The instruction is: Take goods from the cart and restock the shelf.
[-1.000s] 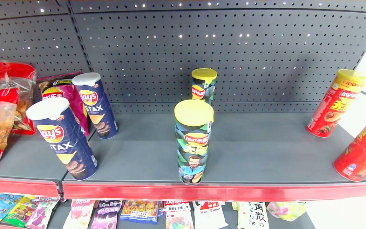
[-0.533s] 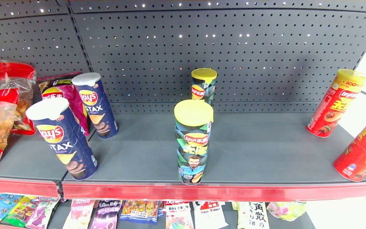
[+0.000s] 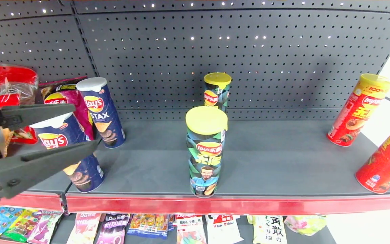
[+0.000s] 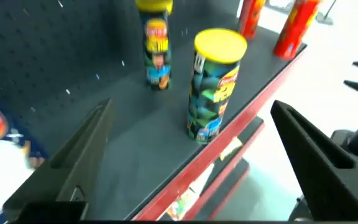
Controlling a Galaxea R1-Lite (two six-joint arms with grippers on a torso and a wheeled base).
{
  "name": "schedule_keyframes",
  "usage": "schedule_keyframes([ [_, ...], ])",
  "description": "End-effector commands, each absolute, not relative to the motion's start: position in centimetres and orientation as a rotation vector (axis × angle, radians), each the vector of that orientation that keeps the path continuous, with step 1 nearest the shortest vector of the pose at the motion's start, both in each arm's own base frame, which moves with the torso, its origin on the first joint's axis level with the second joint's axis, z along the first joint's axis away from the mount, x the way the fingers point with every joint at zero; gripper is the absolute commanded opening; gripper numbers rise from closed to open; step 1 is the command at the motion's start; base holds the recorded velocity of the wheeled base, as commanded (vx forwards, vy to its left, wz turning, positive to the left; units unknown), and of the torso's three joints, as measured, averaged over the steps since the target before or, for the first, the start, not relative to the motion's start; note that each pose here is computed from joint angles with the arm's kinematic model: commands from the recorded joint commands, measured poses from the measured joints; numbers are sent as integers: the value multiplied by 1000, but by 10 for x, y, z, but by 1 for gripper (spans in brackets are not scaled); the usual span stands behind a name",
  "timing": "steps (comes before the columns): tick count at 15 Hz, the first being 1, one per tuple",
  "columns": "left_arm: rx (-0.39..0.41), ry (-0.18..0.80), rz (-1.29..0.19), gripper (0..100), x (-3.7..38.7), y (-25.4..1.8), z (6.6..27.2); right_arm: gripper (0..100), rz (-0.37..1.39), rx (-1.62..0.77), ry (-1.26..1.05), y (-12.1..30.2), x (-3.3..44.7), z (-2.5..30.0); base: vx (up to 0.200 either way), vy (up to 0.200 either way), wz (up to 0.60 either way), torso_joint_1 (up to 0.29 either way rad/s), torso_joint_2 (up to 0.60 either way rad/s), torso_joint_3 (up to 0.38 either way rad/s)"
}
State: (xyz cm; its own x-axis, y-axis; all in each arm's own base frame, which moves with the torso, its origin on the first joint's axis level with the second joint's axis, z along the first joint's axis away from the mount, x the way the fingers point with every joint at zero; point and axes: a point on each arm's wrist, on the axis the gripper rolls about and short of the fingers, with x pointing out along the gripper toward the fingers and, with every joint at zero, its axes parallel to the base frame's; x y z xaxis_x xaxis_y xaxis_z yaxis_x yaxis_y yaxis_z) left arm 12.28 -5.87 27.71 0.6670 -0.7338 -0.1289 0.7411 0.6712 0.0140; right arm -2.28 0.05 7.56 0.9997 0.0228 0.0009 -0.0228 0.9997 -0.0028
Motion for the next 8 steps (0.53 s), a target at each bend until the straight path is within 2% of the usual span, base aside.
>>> schedule_keyframes([
  [1, 97, 202, -859, 100, 145, -75, 263, 100, 23, -3, -2, 1, -23, 76, 0, 0, 0, 0, 0, 0],
  [8, 162, 327, -883, 100, 178, -92, 236, 100, 23, -3, -2, 1, -23, 76, 0, 0, 0, 0, 0, 0],
])
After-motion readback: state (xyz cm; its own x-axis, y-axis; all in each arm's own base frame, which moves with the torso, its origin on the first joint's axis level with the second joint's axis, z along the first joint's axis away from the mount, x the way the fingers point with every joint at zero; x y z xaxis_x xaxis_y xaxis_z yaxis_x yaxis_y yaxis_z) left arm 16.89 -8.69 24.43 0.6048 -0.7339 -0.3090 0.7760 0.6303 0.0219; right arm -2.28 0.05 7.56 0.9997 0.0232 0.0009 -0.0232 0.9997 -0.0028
